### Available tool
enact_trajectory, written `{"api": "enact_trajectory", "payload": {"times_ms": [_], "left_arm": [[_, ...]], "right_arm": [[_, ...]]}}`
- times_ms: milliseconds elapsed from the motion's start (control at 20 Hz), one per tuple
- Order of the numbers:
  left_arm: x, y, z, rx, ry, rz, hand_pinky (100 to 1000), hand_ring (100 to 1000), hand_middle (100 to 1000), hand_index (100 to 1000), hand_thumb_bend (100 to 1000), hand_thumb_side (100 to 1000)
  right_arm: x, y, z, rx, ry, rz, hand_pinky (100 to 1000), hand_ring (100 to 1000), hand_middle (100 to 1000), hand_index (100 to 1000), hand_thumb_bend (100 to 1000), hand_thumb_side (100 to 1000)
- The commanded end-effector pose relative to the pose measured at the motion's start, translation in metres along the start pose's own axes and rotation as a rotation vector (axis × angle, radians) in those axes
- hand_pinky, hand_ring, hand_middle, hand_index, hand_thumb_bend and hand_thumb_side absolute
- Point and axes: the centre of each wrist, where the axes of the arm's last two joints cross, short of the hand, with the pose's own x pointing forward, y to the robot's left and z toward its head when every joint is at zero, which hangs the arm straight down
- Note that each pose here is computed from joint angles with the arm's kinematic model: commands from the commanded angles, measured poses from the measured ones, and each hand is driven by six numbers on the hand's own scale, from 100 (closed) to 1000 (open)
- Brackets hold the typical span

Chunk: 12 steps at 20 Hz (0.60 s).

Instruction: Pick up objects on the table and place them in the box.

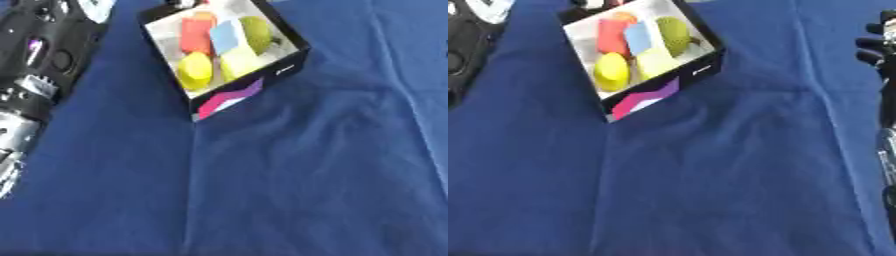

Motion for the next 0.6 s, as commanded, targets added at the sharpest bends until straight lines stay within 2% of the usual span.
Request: {"api": "enact_trajectory", "payload": {"times_ms": [50,150,200,250,300,350,400,450,500,600], "left_arm": [[0.009,0.002,-0.006,0.023,-0.025,-0.044,839,759,646,580,255,100],[0.009,-0.007,-0.01,0.012,-0.015,-0.047,871,829,761,745,299,100],[0.009,-0.01,-0.012,0.008,-0.012,-0.048,899,877,823,865,329,100],[0.008,-0.012,-0.012,0.007,-0.008,-0.048,915,894,847,915,351,239],[0.007,-0.012,-0.012,0.012,-0.005,-0.049,921,898,852,937,389,381],[0.006,-0.011,-0.011,0.028,-0.001,-0.049,921,897,852,945,443,569],[0.005,-0.008,-0.01,0.051,0.004,-0.048,913,888,844,945,499,697],[0.004,-0.004,-0.007,0.08,0.01,-0.051,904,883,839,943,573,787],[0.002,-0.001,-0.004,0.108,0.015,-0.057,903,881,838,943,588,793],[-0.005,0.006,0.003,0.165,0.038,-0.055,905,876,836,943,562,794]], "right_arm": [[0.01,0.001,-0.004,0.013,-0.036,-0.005,772,734,722,816,100,695],[0.011,0.001,-0.004,0.015,-0.036,-0.007,772,734,722,816,100,694],[0.011,0.002,-0.004,0.016,-0.037,-0.009,772,734,722,816,100,694],[0.011,0.002,-0.004,0.015,-0.038,-0.01,772,734,722,815,100,695],[0.011,0.002,-0.004,0.015,-0.038,-0.01,772,733,722,815,100,696],[0.011,0.001,-0.004,0.014,-0.037,-0.01,772,734,722,815,100,698],[0.01,0.001,-0.004,0.014,-0.036,-0.009,772,733,722,816,100,699],[0.01,0.001,-0.004,0.014,-0.035,-0.008,772,733,722,816,100,699],[0.01,0.001,-0.004,0.014,-0.035,-0.007,772,733,722,816,100,700],[0.01,0.0,-0.004,0.011,-0.032,-0.003,772,733,721,816,100,692]]}}
